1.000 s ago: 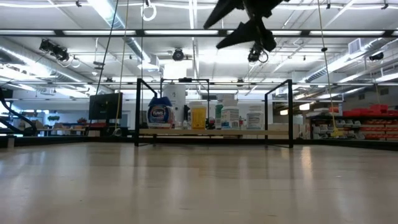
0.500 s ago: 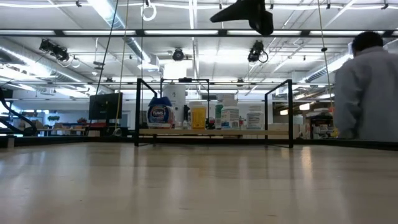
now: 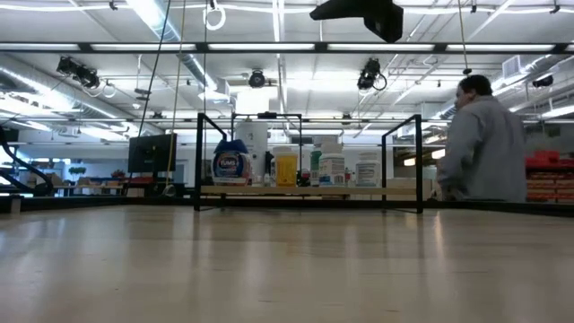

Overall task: Pick and place medicine bottles onto shelf by color
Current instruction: Put the yellow pill bottle on the shelf

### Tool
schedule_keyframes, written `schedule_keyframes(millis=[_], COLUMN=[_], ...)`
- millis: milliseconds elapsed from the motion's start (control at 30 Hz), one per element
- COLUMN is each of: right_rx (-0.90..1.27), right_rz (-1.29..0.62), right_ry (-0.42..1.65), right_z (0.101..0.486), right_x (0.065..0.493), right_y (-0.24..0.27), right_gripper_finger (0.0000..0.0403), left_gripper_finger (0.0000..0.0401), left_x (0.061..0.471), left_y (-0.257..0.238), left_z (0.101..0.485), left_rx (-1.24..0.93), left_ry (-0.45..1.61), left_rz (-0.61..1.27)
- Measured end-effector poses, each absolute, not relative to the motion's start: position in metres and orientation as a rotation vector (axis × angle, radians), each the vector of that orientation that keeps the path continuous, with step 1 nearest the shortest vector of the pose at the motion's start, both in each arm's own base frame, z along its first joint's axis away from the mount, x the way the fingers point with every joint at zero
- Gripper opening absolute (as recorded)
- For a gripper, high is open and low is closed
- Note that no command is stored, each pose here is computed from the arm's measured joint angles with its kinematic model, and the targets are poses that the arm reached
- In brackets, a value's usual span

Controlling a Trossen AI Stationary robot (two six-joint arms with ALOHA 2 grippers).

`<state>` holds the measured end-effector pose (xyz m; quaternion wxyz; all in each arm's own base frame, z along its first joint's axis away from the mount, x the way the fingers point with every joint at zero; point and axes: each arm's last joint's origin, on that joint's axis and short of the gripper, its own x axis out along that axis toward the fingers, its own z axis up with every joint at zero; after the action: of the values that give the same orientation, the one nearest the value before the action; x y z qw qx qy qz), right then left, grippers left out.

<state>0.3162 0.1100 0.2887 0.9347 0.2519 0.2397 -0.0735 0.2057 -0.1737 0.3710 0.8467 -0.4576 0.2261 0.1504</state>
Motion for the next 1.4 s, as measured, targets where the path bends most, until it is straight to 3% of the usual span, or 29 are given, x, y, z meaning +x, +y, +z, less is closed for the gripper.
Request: schedule_keyframes(millis=[233, 533, 733, 1067, 1233, 1400], right_rx=[0.492, 0.496, 0.493, 0.495, 0.495, 0.493], right_rz=[-0.011, 0.019, 0.001, -0.068, -0.068, -0.079], right_ry=[0.563, 0.571, 0.563, 0.532, 0.532, 0.529], right_z=[0.287, 0.287, 0.287, 0.288, 0.288, 0.287], right_x=[0.315, 0.311, 0.312, 0.312, 0.312, 0.313], right_y=[0.115, 0.124, 0.123, 0.121, 0.121, 0.118], right_gripper_finger=[0.0223, 0.0223, 0.0223, 0.0223, 0.0223, 0.0223], left_gripper_finger=[0.0172, 0.0172, 0.0172, 0.0171, 0.0171, 0.0171], left_x=[0.23, 0.232, 0.217, 0.184, 0.179, 0.189], left_y=[-0.196, -0.197, -0.191, -0.196, -0.205, -0.216], left_z=[0.359, 0.368, 0.391, 0.369, 0.362, 0.353], left_rx=[-1.037, -1.0, -0.931, -0.98, -1.076, -1.06], left_ry=[0.429, 0.468, 0.667, 1.17, 1.207, 1.212], left_rz=[0.293, 0.251, 0.203, 0.353, 0.467, 0.449])
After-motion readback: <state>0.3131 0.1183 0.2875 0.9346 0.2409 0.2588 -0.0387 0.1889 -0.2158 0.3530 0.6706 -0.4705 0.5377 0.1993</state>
